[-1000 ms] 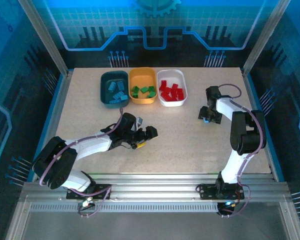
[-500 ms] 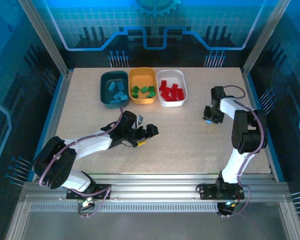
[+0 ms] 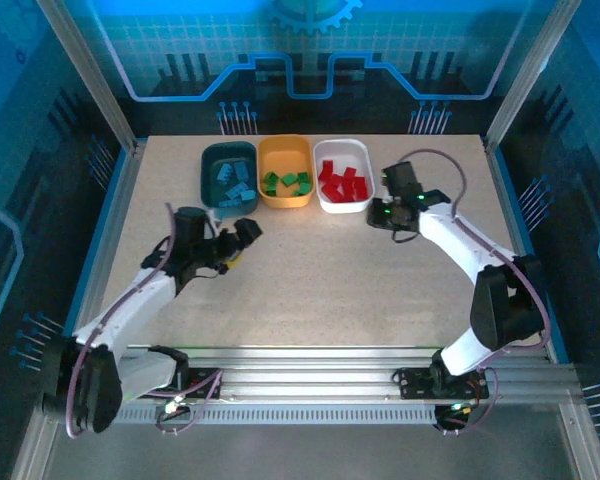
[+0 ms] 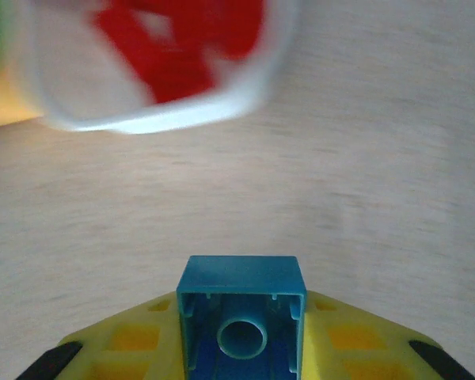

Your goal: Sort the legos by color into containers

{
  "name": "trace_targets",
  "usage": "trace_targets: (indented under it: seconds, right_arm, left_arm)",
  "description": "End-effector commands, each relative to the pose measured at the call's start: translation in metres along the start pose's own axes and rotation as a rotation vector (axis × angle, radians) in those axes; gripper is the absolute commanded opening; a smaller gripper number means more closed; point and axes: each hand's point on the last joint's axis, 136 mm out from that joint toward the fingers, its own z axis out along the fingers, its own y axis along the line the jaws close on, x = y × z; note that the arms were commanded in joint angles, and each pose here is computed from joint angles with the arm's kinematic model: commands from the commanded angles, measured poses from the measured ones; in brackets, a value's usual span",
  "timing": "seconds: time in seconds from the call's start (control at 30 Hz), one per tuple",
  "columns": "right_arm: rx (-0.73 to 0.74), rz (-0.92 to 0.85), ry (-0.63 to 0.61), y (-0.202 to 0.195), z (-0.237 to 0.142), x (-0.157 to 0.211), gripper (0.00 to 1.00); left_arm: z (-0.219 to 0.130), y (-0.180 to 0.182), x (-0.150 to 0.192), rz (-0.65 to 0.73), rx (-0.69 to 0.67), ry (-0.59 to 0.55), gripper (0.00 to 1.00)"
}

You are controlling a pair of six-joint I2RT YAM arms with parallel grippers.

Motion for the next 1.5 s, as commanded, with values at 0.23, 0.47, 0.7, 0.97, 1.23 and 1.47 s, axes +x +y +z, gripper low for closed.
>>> trace_targets:
  seconds: [0.23, 0.47, 0.7, 0.97, 1.23, 1.47]
  right_arm:
    - [-0.273, -0.229, -0.044, 0.207, 0.019, -0.012, 0.28]
    - [-0.398, -0.275, -0.05, 0.283, 0.063, -0.032, 0.28]
    - [-0.458, -0.349, -0.004, 0.317, 0.117, -0.028, 0.28]
    - [-0.457, -0.364, -0.1, 0.324, 0.132, -0.049, 0.71]
    - [-0.477, -0.501, -0.254, 0.345, 0.02, -0.072, 0.89]
    - [-0.413, -0.54, -0.487, 0.274, -0.101, -0.058, 1.0]
  left_arm:
    - [-0.033, 0.076, -0.014, -0.349, -0.006, -0.009, 0.99]
    - [-0.043, 0.103, -0.022, -0.497, 0.003, -0.052, 0.99]
    - [-0.05, 0.101, -0.029, -0.497, 0.053, -0.065, 0.99]
    - [-0.052, 0.084, -0.033, -0.436, 0.134, -0.046, 0.99]
    - [-0.072, 0.055, -0.041, -0.337, 0.187, -0.114, 0.99]
    - [-0.117, 0.021, -0.046, -0.016, -0.138, -0.33, 0.99]
